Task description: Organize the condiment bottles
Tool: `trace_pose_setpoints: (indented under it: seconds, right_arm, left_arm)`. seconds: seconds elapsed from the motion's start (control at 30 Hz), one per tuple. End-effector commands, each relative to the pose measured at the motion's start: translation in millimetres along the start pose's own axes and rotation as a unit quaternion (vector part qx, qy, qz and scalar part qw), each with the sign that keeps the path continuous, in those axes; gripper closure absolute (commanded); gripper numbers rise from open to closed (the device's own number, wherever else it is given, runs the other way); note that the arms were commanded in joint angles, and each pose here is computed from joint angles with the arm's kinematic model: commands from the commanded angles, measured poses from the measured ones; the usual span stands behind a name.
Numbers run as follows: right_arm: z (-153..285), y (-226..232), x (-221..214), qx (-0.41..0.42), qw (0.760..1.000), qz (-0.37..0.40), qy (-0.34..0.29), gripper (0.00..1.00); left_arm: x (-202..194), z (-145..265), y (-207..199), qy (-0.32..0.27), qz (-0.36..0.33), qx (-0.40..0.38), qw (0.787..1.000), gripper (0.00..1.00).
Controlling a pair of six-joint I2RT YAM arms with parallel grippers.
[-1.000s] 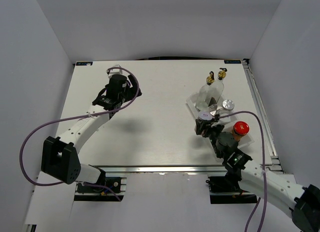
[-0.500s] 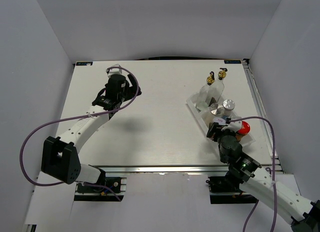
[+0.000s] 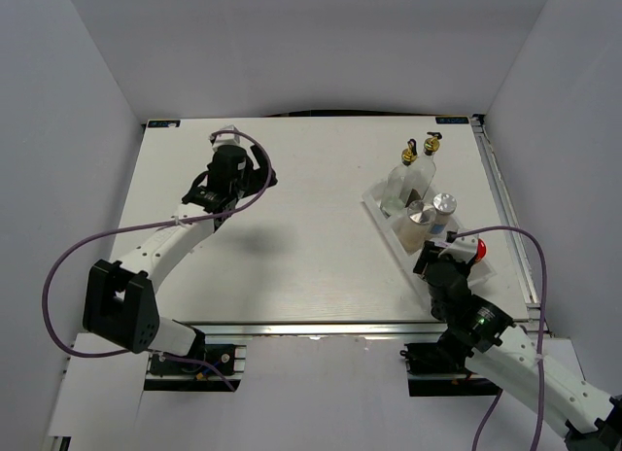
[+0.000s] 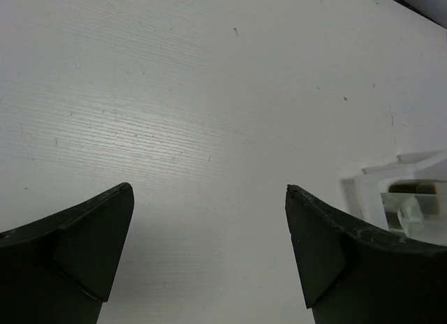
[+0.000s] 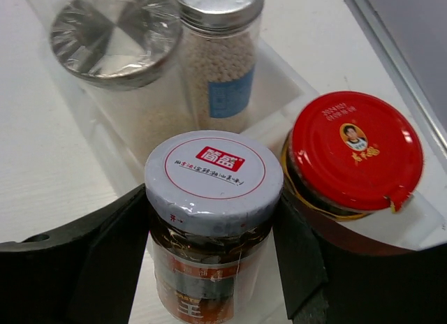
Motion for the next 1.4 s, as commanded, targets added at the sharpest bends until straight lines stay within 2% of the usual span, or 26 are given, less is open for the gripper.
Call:
trace_pose_setpoints:
  seconds: [0.0,0.2,0.27,0.3,0.6,0.7,1.23,1.37]
  right_arm:
    - [1.4,-13.4,34.4,-0.059,0.995,-0.062,-0.054,1.00]
    - [-5.9,-4.1,34.2,-0.045,0.995,-0.050,-0.070,0.97]
    - [-8.5,-0.1,29.2,-0.036,0.996,-0.045,-0.069,0.83]
    - [-9.6,1.5,26.8,-0.032,0.996,-0.040,-0.069,0.79]
    - [-17.4,0.7,16.8,-0.060,0.996,-0.017,-0.060,0.68]
    - [-18.0,1.9,15.7,-0.057,0.997,-0.015,-0.059,0.58]
    - [-19.3,9.6,11.8,-0.029,0.997,-0.020,-0.064,0.40]
    - [-19.2,8.9,11.8,-0.030,0.997,-0.021,-0.065,0.39]
  left_arm:
    - [-0.7,-3.0,-0.9,0.002,-0.005,-0.006,1.000,0.02]
    - [-0.5,-4.7,0.9,0.002,-0.008,0.001,1.000,0.02]
    - [-1.9,-5.7,3.3,0.003,-0.010,0.005,1.000,0.02]
    - [-3.2,-5.6,4.0,0.005,-0.011,0.007,1.000,0.02]
    - [-4.0,-5.4,7.5,0.007,-0.012,0.012,1.000,0.02]
    - [-2.1,-3.0,8.1,0.002,-0.010,0.013,1.000,0.02]
    - [0.9,1.1,13.9,-0.005,-0.007,0.022,1.000,0.02]
    - [0.7,1.1,14.3,-0.005,-0.006,0.023,1.000,0.02]
Point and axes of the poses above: each gripper's point midway between its finger pads, its own z axis back along the fingers, its own y axis along the line the jaws close on, x = y × z, the point moved 1 cm from there along z, back along the fingers, and after that the axes turned 2 degrees about -z, right-handed, at the moved point
